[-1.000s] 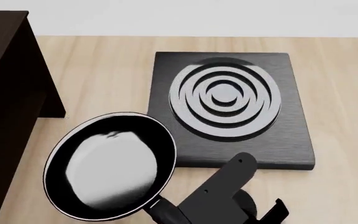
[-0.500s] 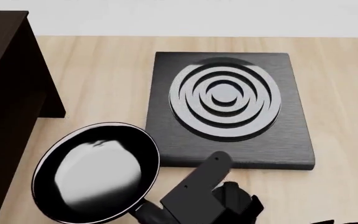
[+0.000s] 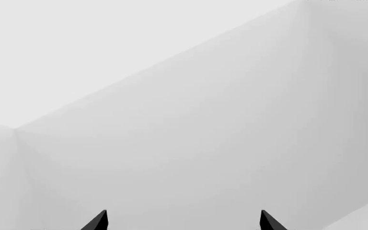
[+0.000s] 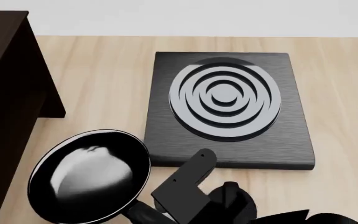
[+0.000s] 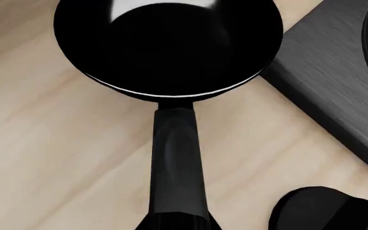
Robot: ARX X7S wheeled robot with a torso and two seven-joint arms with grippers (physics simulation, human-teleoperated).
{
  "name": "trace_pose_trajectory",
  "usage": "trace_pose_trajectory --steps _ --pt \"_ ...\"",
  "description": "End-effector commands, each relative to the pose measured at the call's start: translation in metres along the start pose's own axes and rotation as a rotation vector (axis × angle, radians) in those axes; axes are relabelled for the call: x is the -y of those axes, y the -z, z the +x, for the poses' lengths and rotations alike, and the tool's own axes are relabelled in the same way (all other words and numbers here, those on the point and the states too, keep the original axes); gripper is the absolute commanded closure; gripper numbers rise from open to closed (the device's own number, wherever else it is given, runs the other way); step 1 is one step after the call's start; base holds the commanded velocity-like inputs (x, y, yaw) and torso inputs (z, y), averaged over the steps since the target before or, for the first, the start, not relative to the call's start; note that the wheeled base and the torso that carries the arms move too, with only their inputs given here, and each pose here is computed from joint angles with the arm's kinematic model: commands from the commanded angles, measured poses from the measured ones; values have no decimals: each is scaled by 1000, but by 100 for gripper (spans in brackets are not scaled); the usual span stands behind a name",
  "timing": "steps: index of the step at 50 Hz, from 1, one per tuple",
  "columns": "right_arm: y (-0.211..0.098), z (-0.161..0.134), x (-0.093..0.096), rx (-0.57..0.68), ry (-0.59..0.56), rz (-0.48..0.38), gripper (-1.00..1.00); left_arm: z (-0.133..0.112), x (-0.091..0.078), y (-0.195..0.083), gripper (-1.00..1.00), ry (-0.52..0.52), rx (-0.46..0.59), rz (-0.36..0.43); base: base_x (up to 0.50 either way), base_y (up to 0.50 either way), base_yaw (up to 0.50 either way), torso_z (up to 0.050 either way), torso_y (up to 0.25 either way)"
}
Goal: Put the frying pan under the cabinet shelf.
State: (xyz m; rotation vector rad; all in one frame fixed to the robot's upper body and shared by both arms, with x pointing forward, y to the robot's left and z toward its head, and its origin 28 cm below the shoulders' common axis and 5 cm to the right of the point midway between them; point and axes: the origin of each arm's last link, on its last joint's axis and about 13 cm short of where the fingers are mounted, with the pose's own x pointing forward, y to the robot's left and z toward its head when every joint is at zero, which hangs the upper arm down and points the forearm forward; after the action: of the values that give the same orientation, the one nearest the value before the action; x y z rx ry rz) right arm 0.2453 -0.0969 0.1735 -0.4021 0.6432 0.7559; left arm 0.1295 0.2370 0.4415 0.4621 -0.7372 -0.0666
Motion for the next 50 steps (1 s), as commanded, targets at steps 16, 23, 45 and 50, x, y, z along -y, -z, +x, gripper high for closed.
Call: trace_pose_trajectory --steps 16,23,45,50 --pt "-14 25 11 42 -37 -31 100 -2 -2 -4 -100 -3 7 9 0 0 0 1 2" --pt "-15 33 12 42 -57 -34 100 -2 -2 -3 -100 0 1 9 0 0 0 0 0" --pt "-18 62 25 13 -74 -42 100 -3 -6 -13 -100 -6 11 27 0 0 1 0 0" --pt "-17 67 24 7 -92 -36 100 -3 -7 -15 -100 -6 13 24 0 1 1 0 0"
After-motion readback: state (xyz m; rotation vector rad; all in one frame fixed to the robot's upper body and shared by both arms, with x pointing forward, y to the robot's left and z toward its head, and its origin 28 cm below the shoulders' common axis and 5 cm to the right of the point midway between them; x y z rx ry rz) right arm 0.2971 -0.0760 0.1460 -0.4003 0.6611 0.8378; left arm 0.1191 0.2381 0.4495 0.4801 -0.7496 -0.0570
